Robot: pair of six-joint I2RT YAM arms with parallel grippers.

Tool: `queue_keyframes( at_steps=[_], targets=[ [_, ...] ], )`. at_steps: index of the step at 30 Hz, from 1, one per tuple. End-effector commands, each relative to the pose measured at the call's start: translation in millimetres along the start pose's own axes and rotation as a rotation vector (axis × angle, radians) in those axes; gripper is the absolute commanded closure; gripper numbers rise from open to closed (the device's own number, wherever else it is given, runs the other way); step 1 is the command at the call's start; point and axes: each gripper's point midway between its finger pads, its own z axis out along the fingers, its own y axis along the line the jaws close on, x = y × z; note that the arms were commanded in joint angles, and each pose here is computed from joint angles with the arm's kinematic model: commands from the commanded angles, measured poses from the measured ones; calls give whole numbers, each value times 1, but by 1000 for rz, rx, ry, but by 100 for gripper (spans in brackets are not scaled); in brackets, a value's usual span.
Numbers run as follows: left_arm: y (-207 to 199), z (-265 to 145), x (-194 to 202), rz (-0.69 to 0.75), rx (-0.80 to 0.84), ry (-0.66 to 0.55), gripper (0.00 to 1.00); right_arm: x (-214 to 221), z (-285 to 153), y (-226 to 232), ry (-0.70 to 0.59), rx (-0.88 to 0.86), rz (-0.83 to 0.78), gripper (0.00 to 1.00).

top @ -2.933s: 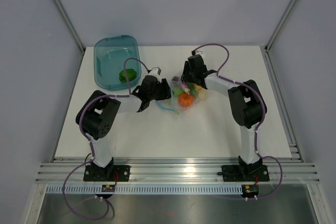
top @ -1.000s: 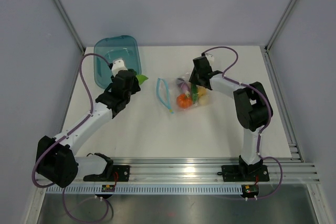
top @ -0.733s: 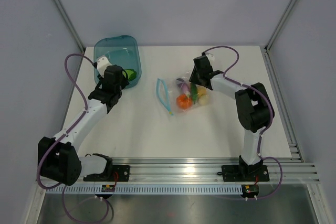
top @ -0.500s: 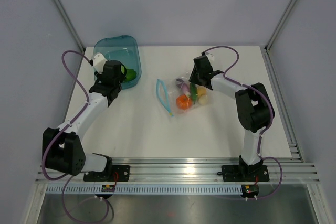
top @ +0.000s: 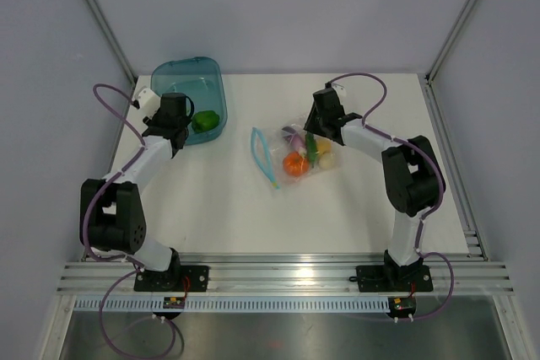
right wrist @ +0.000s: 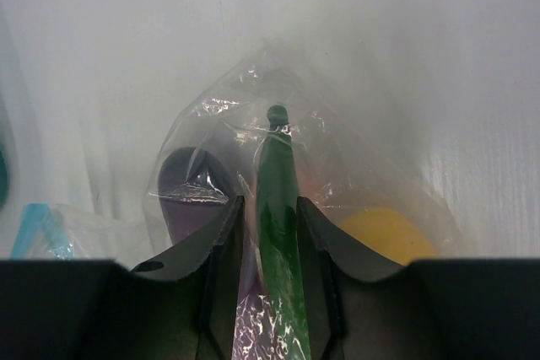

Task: Open the zip-top bag and remove the fake food
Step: Place the fake vegetable in the bin.

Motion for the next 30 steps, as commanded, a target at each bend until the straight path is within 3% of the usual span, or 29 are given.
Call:
queue_keyframes(
  at_steps=[1,4,7,8,10,12,15,30],
  targets=[
    [-20,11,-23,-102,42,-52,90,-21,-15,12,-52,-45,24,61],
    [-20,19,-18,-104,38,-44,90,-21,-14,12,-51,-46,24,61],
    [-23,22,-19,-107,52,-47,75,-21,-13,14,-51,-52,24,61],
    [-24,22,-20,-107,56,-48,58,-21,-14,14,-50,-52,24,61],
    [-25,24,-20,-109,60,-42,45,-21,-14,14,-50,-52,24,61],
    [-25,25,-20,-117,64,-34,20,-20,-14,14,-49,-51,23,60],
    [-25,25,-19,-118,74,-22,1,-22,-15,14,-53,-54,23,60],
    [-14,-10,-16,-286,192,-53,1,-27,-22,14,-70,-51,24,55]
  ],
)
